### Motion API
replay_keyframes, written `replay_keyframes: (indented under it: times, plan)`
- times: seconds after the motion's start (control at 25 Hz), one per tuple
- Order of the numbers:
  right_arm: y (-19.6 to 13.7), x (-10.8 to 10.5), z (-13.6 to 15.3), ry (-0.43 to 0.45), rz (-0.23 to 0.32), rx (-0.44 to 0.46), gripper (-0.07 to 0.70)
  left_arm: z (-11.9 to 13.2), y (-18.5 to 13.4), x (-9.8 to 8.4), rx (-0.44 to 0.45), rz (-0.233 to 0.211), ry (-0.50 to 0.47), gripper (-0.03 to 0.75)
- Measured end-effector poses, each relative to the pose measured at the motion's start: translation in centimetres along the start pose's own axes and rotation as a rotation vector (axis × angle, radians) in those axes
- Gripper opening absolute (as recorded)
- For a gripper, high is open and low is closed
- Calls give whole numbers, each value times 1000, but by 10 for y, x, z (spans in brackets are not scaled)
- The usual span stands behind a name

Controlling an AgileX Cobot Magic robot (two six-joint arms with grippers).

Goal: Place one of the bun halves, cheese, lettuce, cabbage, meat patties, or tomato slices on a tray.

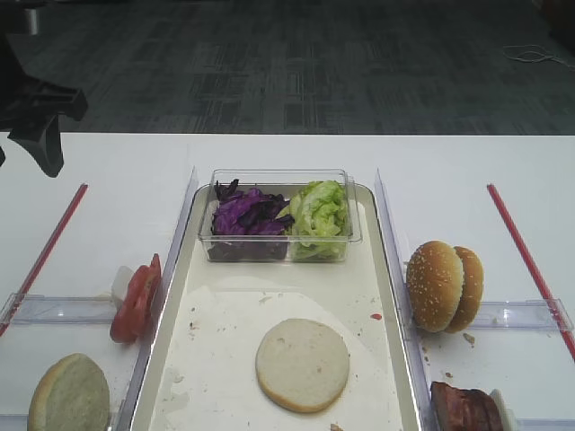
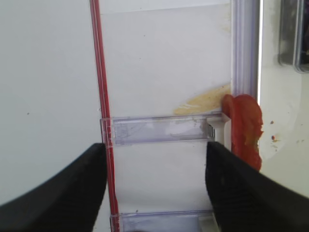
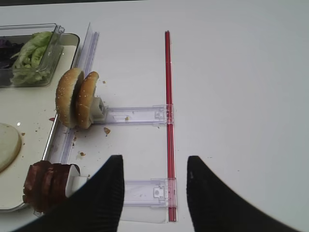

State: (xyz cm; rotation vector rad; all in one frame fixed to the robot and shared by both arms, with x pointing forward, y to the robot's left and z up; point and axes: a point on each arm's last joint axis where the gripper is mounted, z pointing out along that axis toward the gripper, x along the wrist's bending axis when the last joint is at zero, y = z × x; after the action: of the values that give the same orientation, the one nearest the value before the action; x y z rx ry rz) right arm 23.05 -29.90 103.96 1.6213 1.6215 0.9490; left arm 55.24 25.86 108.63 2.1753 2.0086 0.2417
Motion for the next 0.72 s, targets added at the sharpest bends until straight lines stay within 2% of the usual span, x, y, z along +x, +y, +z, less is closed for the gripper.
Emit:
replay_keyframes:
  times: [0.16, 0.24, 0.56, 0.72]
  plan:
    - [0, 0, 0, 0, 0, 0, 324, -24, -13, 0, -64, 2, -12, 420]
    - [0, 0, 0, 0, 0, 0, 324, -37, -32, 2, -87, 2, -13, 419]
    - [0, 0, 0, 0, 0, 0, 324, -42, -79, 5, -77, 4, -6, 419]
    - [0, 0, 0, 0, 0, 0, 324, -54, -100, 7, -119, 4, -5, 418]
